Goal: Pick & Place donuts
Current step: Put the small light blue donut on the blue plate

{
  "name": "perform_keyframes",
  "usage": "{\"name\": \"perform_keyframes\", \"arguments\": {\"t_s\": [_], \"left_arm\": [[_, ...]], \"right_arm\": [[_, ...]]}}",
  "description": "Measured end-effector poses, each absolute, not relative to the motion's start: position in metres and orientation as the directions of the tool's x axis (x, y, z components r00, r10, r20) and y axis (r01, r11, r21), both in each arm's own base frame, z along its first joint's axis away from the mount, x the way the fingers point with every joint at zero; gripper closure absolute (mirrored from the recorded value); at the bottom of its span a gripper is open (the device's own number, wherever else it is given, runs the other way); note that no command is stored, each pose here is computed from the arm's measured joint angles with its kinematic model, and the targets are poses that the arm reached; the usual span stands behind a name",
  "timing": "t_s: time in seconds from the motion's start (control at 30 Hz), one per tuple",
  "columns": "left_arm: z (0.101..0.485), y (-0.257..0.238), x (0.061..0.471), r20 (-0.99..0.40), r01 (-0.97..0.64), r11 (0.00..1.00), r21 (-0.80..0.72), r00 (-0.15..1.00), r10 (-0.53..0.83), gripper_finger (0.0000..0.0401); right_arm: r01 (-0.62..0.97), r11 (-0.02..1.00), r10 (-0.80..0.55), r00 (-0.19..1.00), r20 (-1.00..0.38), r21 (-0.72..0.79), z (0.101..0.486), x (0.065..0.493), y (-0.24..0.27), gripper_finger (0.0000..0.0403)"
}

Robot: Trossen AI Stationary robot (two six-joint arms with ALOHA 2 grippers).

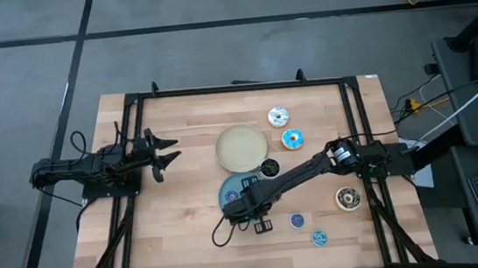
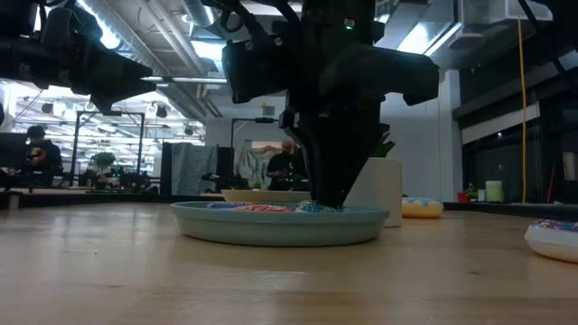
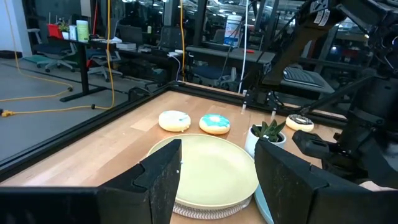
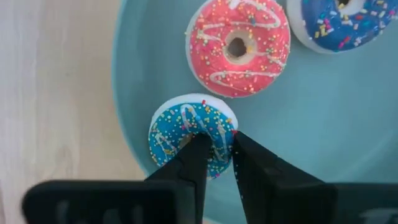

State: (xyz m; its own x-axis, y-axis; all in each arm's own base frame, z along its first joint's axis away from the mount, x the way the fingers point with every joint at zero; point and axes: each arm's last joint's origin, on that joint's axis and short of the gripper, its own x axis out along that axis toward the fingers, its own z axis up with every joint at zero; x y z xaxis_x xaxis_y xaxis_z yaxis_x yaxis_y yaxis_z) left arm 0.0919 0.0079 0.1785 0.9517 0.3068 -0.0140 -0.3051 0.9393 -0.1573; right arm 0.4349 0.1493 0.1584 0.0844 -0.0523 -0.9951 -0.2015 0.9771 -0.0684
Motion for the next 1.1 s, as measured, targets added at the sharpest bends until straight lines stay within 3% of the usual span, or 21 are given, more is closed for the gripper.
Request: {"name": "perform_keyframes", "arguments": {"t_s": [0.43, 0.93, 1.1], "left_arm": [[0.178, 0.008, 0.092, -0.014, -0.305, 0.939, -0.157, 0.952, 0.307, 0.0205], [0.178, 0.008, 0.092, -0.014, -0.305, 0.939, -0.157, 0.952, 0.306, 0.0205], [0.178, 0.008, 0.092, -0.014, -0.305, 0.939, -0.157, 0.952, 0.306, 0.0205]], "right_arm": [[-0.205, 0.976, -0.056, 0.075, -0.996, -0.071, 0.159, 0.434, 0.149, 0.0214], [-0.200, 0.976, -0.065, 0.107, -0.992, -0.085, 0.191, 0.439, 0.150, 0.0219], [-0.102, 0.992, -0.070, 0.093, -0.993, -0.079, 0.209, 0.438, 0.150, 0.0219]]}}
